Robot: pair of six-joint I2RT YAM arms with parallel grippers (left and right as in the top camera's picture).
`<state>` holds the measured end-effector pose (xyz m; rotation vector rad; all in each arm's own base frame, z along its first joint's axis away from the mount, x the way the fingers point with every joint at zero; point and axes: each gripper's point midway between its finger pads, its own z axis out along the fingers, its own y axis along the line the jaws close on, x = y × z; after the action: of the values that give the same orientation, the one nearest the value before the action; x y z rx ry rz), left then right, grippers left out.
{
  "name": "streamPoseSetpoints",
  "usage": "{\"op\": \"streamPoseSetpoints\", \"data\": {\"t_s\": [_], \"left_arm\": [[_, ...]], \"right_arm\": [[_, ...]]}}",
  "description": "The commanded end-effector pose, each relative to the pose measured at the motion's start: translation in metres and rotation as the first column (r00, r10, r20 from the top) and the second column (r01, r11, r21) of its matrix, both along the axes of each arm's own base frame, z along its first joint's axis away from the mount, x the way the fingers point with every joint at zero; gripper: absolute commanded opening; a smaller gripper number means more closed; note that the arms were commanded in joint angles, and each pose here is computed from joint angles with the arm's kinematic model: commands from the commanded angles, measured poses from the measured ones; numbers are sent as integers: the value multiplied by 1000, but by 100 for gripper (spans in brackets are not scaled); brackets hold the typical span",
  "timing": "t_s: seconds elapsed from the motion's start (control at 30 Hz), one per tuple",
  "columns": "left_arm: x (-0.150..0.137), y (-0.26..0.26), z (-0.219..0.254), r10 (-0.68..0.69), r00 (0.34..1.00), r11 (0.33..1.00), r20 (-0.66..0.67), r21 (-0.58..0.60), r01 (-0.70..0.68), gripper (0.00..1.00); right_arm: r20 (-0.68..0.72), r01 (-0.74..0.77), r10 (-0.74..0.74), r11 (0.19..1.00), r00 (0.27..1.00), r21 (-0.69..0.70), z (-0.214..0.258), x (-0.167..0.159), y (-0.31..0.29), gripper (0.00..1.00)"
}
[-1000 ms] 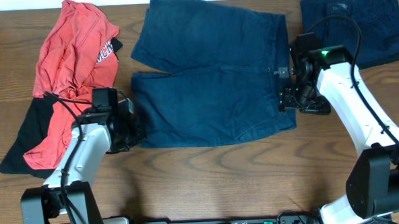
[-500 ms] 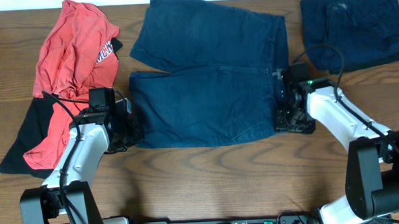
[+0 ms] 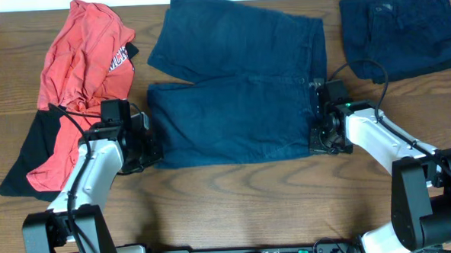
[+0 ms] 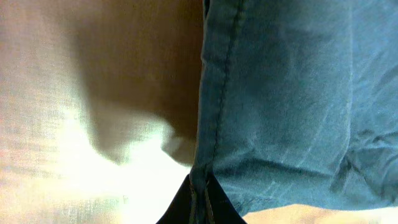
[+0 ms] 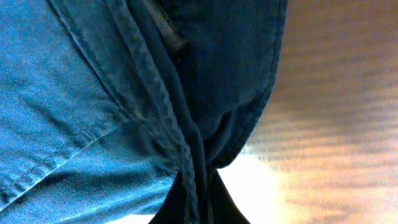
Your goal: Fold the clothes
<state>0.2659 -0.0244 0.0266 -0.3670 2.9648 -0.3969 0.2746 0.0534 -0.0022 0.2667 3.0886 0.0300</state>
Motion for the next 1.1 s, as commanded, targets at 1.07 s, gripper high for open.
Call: {"op": "streamPoseSetpoints", "data": {"t_s": [1.07], "left_arm": [[-54, 13, 252, 17, 781, 994, 625, 74, -81, 6]], "right_arm": [[537, 63, -123, 990, 835, 129, 223, -63, -19, 1]]}}
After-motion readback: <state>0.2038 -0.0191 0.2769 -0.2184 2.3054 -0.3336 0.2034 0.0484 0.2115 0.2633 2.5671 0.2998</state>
